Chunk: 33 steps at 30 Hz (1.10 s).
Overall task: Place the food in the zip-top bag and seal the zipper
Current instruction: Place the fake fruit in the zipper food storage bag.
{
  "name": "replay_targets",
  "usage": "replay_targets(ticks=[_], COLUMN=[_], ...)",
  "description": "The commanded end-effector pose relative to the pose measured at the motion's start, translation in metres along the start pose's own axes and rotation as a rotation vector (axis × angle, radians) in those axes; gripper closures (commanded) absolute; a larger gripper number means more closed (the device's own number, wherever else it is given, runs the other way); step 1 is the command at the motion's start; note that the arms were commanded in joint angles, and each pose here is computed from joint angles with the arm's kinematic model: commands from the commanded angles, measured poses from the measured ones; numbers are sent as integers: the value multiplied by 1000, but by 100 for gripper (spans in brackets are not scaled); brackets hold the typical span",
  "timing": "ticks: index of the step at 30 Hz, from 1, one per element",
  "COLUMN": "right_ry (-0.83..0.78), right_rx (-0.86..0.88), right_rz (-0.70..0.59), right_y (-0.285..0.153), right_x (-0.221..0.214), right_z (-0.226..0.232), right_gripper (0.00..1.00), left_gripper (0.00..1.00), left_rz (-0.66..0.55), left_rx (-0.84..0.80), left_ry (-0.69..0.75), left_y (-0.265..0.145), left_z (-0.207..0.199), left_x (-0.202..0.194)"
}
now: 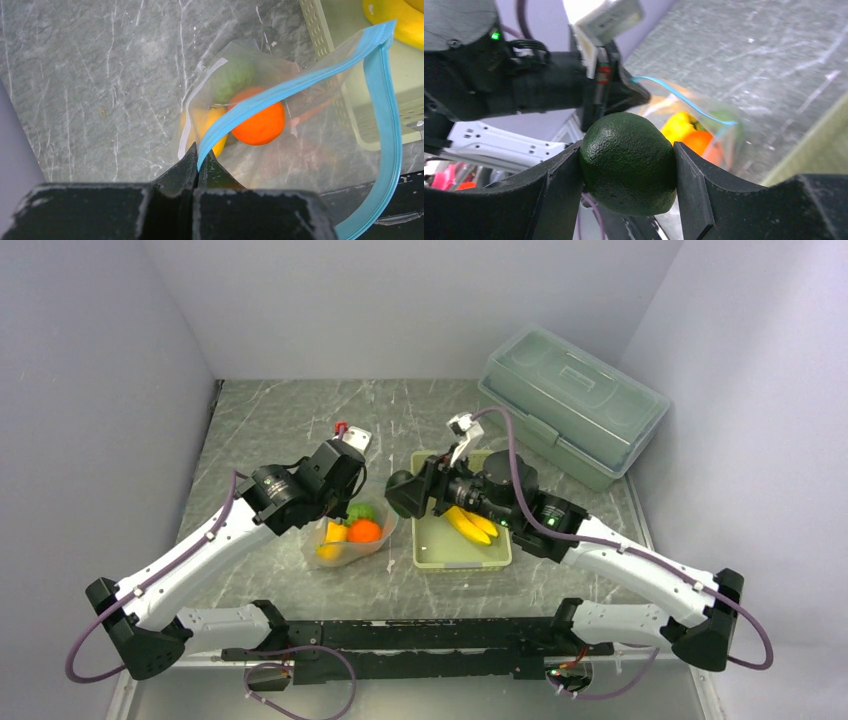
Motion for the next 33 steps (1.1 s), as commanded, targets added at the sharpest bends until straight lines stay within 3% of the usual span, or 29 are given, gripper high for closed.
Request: replay_targets(ticks=[1, 13, 33], right_ry=[38, 157, 224], right_rx=[122, 108, 37], right_rz=[-122, -181, -125], right_y=[17, 50, 89], right_x=[11, -16, -62], right_z=[30, 32, 21], right_gripper=[62, 63, 62], left_gripper=[100, 100, 100], left_rz=[-47, -25, -33], left_rx=[-34, -41, -46], left_ry=[-34, -42, -56], left_y=[-8, -7, -10], left_z=[-3, -6, -5], left_x=[13, 12, 13])
Point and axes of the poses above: each gripper's point midway between its finger pads, its own y axis out along the fingers, its own z axis along the line the jaws close on, x = y × z, the point moved 8 cm from there along -y, back along the fingers, and after that the axes turned 2 degrees about -y, right-handed, at the moved point
